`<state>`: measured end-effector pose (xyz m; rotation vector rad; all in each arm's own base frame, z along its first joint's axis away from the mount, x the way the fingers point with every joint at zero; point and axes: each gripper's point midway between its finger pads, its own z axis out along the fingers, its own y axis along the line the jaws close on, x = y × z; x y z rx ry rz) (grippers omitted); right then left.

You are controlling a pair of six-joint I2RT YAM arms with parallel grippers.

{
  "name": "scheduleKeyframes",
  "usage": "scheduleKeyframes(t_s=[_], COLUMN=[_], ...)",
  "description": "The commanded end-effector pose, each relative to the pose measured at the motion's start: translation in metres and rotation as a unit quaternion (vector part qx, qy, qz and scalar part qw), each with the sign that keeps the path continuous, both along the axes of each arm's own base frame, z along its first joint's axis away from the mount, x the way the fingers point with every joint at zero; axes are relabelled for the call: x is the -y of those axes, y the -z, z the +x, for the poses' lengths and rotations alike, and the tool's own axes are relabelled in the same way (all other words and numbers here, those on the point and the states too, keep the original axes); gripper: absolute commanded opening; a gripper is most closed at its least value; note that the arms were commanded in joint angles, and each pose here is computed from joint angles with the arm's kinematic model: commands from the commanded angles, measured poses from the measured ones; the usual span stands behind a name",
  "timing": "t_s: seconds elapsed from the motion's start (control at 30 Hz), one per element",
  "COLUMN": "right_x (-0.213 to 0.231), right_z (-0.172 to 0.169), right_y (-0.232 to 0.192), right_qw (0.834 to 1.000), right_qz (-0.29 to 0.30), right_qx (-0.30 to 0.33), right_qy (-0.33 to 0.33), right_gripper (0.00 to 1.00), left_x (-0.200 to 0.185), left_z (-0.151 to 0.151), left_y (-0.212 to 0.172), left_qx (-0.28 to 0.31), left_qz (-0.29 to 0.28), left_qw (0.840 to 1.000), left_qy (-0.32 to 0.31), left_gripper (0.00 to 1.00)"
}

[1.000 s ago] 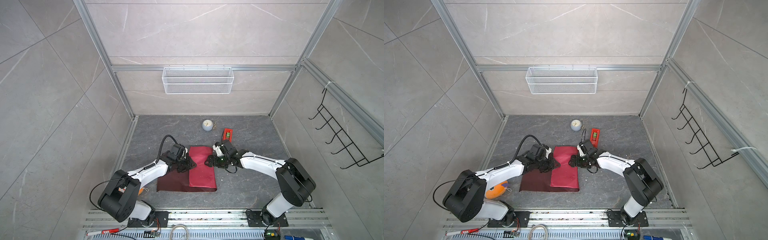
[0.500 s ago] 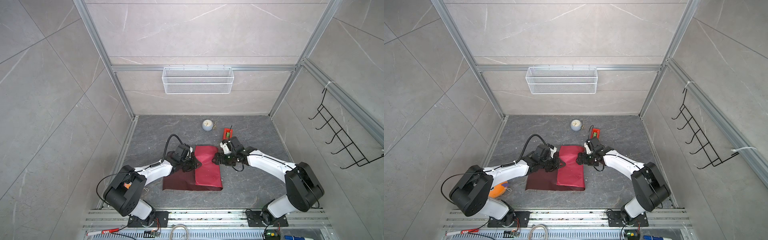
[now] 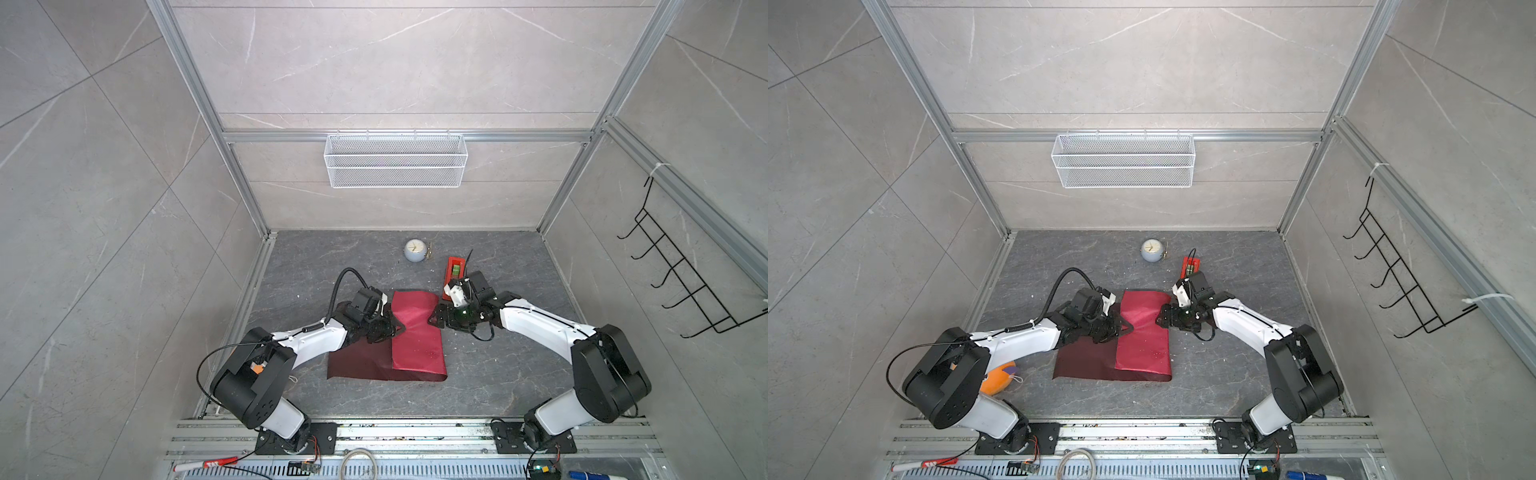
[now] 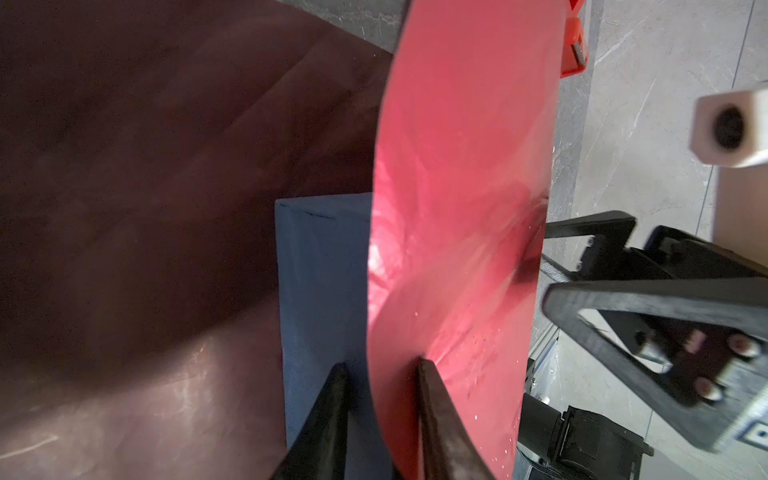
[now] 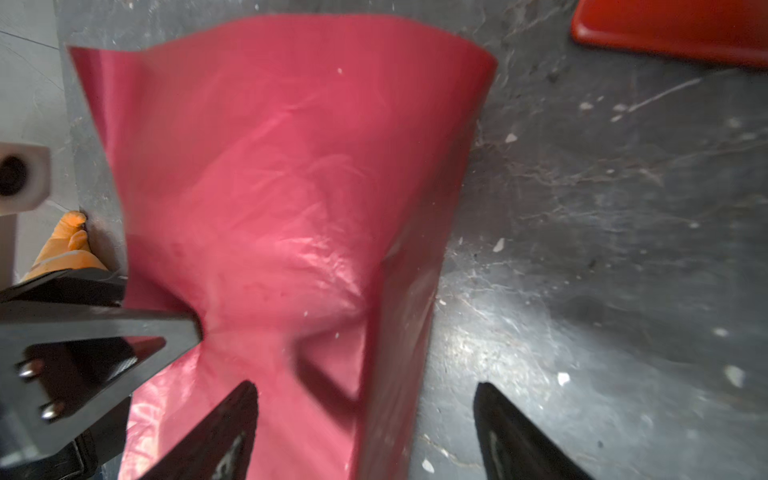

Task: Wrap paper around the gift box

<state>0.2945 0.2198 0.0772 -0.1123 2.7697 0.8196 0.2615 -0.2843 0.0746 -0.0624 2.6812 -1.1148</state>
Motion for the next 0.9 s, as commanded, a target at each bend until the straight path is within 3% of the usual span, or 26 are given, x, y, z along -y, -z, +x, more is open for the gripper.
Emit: scheduleKeyframes(t_s=[0.0,0.17,0.43,0.6,0.73,0.87], right_x=[-0.006,0.005,0.025,0.028,0.03,0.028], right_z=[-0.003,-0.012,-0.029,-0.034,-0.036,-0.035], right_y=[0.008,0.03,0.054,0.06,0.062,0.062], right_qw=[1.0,0.999,0.996,0.994,0.994,0.994], right_qz=[0.012,-0.021,-0.071,-0.083,-0.089,-0.089], right_qx=[-0.012,-0.035,-0.06,-0.065,-0.066,-0.065], right_qy=[-0.009,-0.008,-0.005,-0.008,-0.011,-0.012], right_gripper=[0.83,0.83,0.84,0.84,0.84,0.84], left_x=[-0.018,-0.017,-0.022,-0.029,-0.055,-0.107], left_z=[-0.018,-0.017,-0.006,-0.003,-0.002,-0.005], left_y=[0.039,0.037,0.011,-0.015,-0.034,-0.038], left_qx=[-0.046,-0.044,-0.004,0.029,0.059,0.079], left_qz=[0.058,0.057,0.067,0.066,0.091,0.143], left_qw=[0.997,0.997,0.998,0.997,0.993,0.983], left_qy=[-0.005,-0.004,-0.014,-0.02,-0.041,-0.086], left_gripper=[0.26,0.3,0.62,0.73,0.76,0.8])
